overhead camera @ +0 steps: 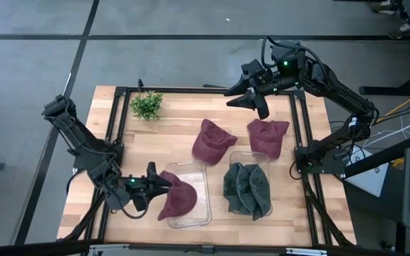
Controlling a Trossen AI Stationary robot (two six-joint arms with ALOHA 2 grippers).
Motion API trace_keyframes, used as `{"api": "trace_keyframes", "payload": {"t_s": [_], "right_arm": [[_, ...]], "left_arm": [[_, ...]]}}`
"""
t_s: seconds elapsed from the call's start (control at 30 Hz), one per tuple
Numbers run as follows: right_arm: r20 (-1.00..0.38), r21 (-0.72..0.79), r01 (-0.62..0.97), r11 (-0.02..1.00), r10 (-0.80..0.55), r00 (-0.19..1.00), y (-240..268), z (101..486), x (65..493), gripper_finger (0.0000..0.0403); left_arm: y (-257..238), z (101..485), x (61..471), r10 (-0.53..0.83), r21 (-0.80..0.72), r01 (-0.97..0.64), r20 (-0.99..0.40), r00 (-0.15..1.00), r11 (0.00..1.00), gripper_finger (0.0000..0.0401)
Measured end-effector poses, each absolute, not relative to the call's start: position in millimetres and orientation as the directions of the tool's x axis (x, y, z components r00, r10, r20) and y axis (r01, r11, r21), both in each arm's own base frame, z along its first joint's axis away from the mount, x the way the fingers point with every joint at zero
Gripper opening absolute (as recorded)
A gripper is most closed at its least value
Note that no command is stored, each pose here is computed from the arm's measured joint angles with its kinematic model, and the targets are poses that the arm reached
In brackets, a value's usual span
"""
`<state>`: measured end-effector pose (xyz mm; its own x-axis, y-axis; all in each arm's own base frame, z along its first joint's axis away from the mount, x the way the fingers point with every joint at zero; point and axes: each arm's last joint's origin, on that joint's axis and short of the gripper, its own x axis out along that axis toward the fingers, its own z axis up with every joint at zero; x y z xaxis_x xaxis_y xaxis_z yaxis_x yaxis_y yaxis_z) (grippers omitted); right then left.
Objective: Pick & Place hat
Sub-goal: Put the top pink cap into the left transparent bin, then put the left pink cap into the left transparent bin
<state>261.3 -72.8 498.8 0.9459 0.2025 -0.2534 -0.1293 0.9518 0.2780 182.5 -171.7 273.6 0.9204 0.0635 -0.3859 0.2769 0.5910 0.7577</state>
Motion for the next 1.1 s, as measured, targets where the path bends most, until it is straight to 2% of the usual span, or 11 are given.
{"api": "trace_keyframes", "payload": {"t_s": [0.43,0.57,0.7,0.87,1.0,1.1], "right_arm": [[-0.250,0.290,-0.166,0.943,0.242,0.938,-62,499,264,0.0198],[-0.250,0.316,-0.158,0.935,0.243,0.937,-62,499,264,0.0198],[-0.271,0.374,-0.131,0.918,0.243,0.931,-62,497,264,0.0198],[-0.427,0.413,0.015,0.911,0.179,0.886,-62,482,258,0.0198],[-0.604,0.364,0.180,0.914,0.085,0.792,-65,462,256,0.0198],[-0.679,0.333,0.238,0.912,0.057,0.732,-69,446,264,0.0198]], "left_arm": [[-175,282,162,0.151,0.741,0.135,-0.306,0.940,0.658,0.0162],[-176,290,158,0.230,0.734,0.021,-0.240,0.943,0.679,0.0161],[-170,309,154,0.348,0.672,-0.165,-0.145,0.926,0.721,0.0162],[-150,342,146,0.453,0.517,-0.357,-0.067,0.889,0.778,0.0158],[-125,372,139,0.513,0.315,-0.477,-0.037,0.858,0.821,0.0158],[-107,387,134,0.543,0.223,-0.524,-0.028,0.839,0.822,0.0157]]}}
